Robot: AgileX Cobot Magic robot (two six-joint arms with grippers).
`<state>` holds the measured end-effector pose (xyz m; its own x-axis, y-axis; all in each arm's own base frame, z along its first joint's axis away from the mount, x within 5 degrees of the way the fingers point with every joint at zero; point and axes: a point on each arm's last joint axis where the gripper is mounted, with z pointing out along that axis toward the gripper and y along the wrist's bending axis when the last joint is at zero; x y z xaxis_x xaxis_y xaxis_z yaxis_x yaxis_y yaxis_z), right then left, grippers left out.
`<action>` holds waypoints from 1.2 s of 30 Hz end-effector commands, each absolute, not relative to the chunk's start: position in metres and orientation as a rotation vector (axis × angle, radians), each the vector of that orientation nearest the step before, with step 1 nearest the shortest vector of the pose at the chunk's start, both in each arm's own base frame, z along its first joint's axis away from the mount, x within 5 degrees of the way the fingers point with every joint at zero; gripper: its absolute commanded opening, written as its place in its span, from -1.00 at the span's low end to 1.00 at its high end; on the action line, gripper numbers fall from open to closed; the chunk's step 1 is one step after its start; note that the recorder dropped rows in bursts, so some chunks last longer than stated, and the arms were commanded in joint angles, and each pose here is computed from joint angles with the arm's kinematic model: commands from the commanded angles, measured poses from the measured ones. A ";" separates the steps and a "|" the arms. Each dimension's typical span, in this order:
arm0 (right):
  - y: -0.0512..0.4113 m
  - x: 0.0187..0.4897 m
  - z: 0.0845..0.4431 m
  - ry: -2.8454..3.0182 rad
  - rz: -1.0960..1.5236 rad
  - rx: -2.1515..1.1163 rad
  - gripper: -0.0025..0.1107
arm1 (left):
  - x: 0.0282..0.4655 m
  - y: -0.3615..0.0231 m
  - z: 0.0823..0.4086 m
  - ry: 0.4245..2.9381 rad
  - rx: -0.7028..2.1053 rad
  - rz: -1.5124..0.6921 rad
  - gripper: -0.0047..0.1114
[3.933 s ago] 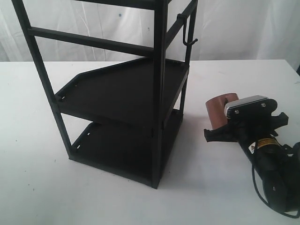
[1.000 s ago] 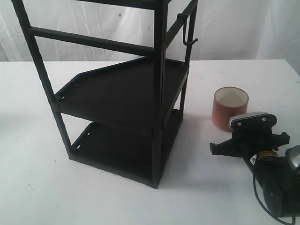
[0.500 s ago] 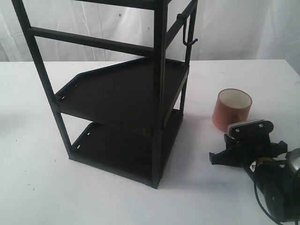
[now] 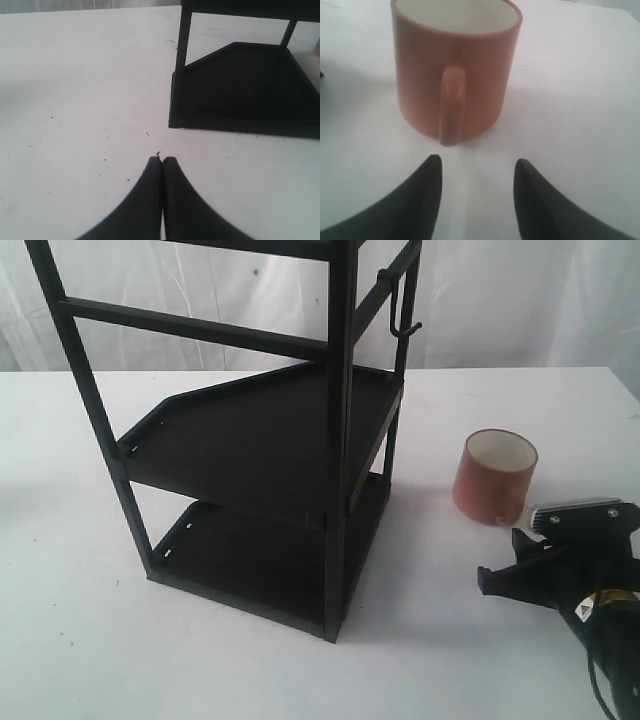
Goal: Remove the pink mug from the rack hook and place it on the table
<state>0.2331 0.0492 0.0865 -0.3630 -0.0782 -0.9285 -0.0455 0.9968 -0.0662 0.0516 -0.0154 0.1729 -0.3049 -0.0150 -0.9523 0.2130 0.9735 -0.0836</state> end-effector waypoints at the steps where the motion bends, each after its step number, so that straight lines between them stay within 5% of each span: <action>1: 0.046 0.223 0.097 1.926 -0.005 -0.070 -0.19 | 0.052 -0.015 0.172 1.867 0.138 -0.229 -0.92; 15: 0.036 0.175 0.162 1.668 0.108 -0.053 -0.22 | 0.052 -0.015 0.172 1.867 0.138 -0.229 -0.92; 26: 0.054 0.132 0.221 1.288 0.428 -0.251 -0.95 | 0.052 -0.015 0.172 1.867 0.138 -0.229 -0.92; 36: 0.048 0.099 0.245 1.190 0.522 -0.230 -0.96 | 0.052 -0.015 0.172 1.867 0.138 -0.229 -0.92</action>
<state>0.1056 0.0495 0.2457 0.2889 0.2832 -0.9145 -0.5065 0.8558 0.1051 0.0516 -0.0154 0.1729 -0.3049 -0.0150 -0.9523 0.2130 0.9735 -0.0836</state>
